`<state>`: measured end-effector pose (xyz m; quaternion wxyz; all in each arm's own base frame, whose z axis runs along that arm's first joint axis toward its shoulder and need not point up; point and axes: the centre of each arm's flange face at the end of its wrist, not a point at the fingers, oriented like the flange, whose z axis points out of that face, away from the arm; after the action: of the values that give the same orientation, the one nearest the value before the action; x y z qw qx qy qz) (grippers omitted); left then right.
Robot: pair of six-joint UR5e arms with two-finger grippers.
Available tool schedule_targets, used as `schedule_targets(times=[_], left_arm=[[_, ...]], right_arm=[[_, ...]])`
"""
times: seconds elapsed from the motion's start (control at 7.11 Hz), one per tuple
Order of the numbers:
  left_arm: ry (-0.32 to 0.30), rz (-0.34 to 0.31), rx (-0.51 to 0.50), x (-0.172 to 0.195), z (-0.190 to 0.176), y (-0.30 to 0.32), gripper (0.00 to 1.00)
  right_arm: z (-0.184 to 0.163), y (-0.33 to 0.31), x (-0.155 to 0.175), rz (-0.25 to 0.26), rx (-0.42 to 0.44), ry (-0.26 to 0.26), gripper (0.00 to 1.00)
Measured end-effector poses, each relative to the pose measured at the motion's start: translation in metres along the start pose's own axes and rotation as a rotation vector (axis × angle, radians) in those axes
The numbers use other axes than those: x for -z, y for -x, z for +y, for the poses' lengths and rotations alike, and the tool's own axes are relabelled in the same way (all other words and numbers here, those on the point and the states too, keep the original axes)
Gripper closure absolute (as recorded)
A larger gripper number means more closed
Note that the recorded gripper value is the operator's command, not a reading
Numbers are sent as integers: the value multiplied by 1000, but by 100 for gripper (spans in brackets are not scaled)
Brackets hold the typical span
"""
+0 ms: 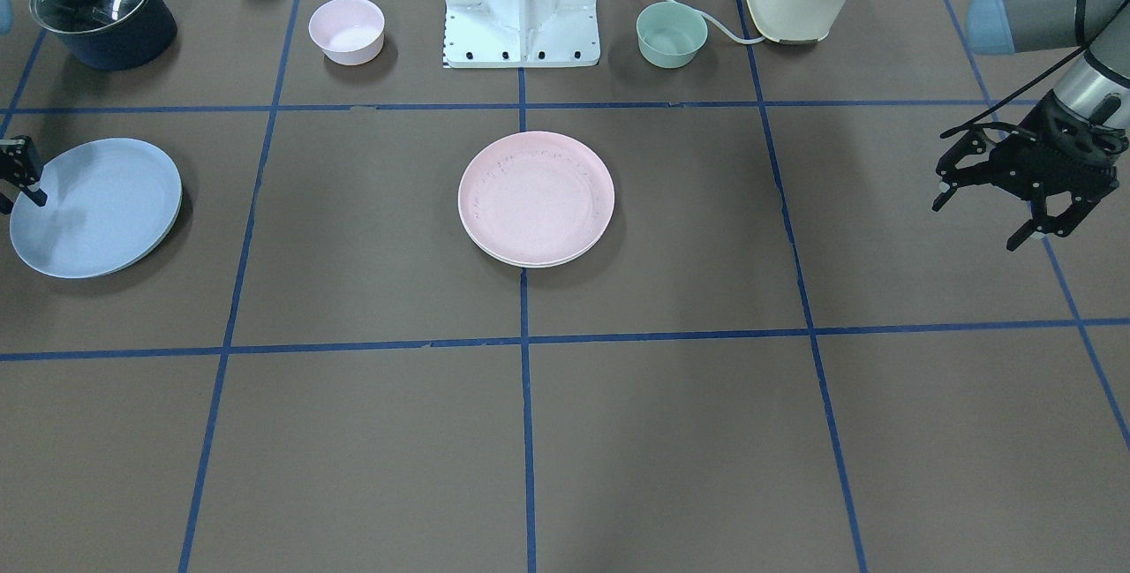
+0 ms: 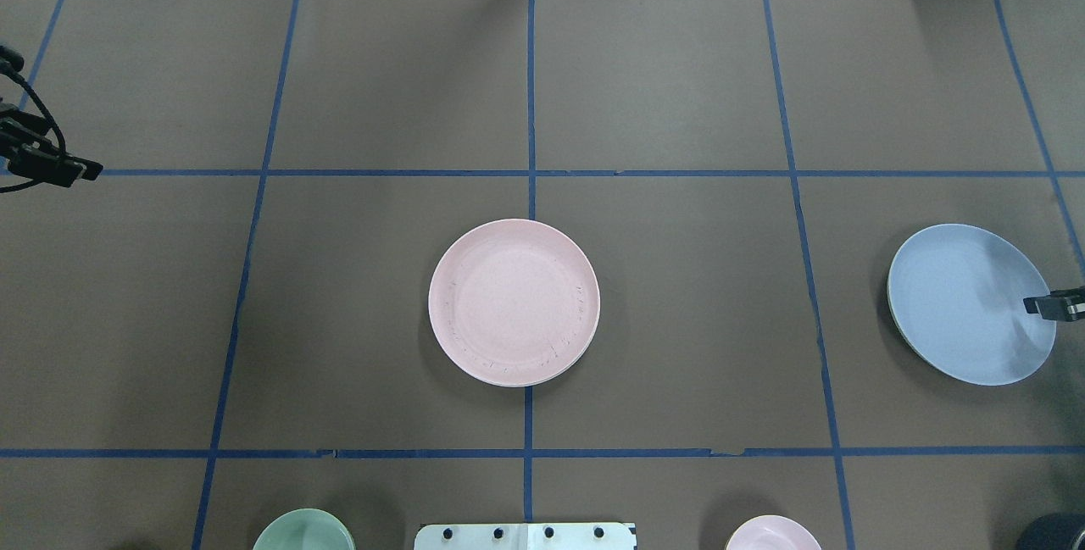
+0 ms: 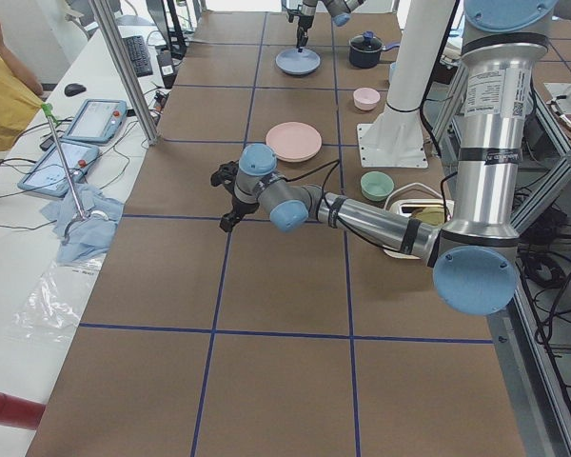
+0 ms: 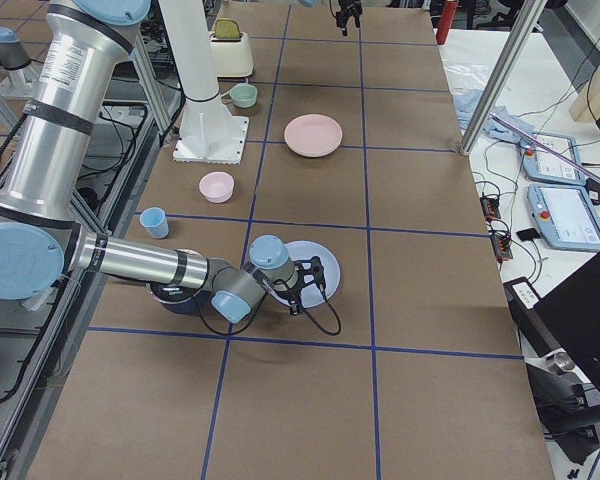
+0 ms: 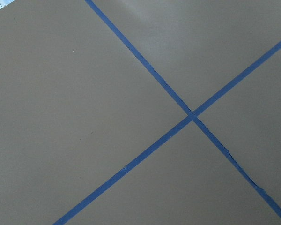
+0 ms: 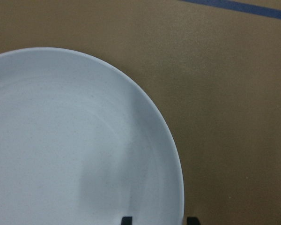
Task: Stack three plates with pink and blue
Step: 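Grip the rim of the light blue plate with the right gripper, then slide the light blue plate with the right gripper onto the pink plate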
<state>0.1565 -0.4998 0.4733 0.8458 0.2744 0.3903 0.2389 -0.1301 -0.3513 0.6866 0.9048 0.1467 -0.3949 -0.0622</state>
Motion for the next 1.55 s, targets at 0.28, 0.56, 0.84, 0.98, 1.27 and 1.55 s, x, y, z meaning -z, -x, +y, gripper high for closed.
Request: schedule_targets(times=[0.28, 0.56, 0.84, 0.98, 1.27, 1.55], left_arm=[[1, -1, 2, -1, 0, 1, 0], [2, -2, 3, -1, 1, 2, 0], [-3, -14, 16, 5, 2, 11, 0], [-8, -34, 41, 14, 7, 25, 0], [18, -87, 139, 25, 45, 73, 0], [39, -162, 296, 47, 90, 143, 0]], right_arm=[[-3, 0, -3, 0, -3, -2, 100], [-25, 17, -2, -30, 13, -26, 100], [-78, 61, 4, -90, 16, -50, 100], [-114, 92, 10, -121, -18, -65, 100], [-178, 166, 28, -207, -121, -102, 100], [-201, 260, 43, -326, -173, -108, 100]])
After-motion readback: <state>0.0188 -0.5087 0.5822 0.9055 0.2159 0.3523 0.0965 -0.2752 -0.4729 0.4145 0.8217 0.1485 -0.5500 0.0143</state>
